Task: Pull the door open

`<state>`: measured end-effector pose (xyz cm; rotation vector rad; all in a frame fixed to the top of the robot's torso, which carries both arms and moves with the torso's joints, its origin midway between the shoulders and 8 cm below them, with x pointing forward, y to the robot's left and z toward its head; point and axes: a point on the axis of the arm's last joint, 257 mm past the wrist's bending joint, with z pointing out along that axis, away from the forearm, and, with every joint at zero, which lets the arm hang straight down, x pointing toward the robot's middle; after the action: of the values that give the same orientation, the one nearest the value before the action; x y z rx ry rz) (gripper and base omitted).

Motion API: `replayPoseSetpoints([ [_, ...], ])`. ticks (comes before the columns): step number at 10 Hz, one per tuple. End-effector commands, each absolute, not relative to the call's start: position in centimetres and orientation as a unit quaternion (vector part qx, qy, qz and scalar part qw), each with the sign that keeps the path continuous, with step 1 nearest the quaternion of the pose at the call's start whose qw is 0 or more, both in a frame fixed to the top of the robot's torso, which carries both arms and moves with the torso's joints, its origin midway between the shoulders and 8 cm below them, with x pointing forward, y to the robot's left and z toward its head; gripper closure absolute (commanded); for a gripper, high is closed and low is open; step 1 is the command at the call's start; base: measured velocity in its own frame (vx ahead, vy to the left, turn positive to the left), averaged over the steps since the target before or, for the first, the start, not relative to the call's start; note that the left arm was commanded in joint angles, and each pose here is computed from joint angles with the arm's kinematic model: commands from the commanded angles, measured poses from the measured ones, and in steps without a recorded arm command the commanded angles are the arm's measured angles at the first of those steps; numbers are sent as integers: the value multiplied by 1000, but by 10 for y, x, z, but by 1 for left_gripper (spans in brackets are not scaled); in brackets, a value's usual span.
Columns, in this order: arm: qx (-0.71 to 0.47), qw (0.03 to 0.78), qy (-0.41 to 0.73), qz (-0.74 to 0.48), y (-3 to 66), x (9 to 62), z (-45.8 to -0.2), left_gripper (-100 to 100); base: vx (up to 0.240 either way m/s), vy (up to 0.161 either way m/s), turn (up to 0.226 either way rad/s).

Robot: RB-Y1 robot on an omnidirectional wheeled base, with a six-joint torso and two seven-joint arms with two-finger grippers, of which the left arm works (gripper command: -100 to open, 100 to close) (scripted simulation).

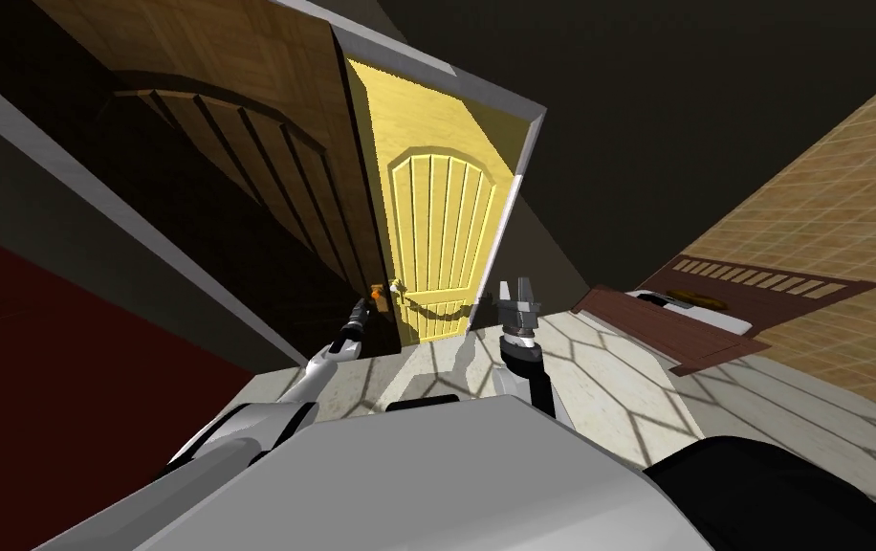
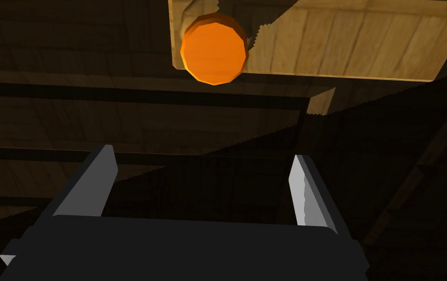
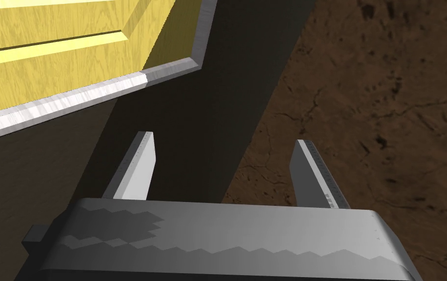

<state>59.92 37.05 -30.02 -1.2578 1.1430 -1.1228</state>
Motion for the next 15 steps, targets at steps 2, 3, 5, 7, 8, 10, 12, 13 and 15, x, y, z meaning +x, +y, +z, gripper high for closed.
replayPoseSetpoints([
  [2, -521, 521, 480, -477, 358, 602, -297, -100, -147, -23, -31],
  [3, -521, 521, 479, -477, 360, 602, -298, -100, -50, -9, 0],
  [5, -539, 531, 476, -448, 401, 583, -314, -100, 24, 137, 194],
  [7, -544, 535, 474, -439, 413, 578, -318, -100, 86, 111, 42],
  [8, -544, 535, 473, -440, 413, 578, -317, -100, 188, 66, 10],
  [10, -539, 534, 472, -448, 402, 584, -312, -100, 206, -12, -84],
  [12, -529, 531, 472, -464, 381, 594, -302, -100, 218, -114, -157],
  [13, -524, 529, 472, -472, 370, 600, -297, -100, 216, -175, -138],
  [15, -527, 531, 472, -467, 378, 597, -300, 100, 43, -37, 2],
])
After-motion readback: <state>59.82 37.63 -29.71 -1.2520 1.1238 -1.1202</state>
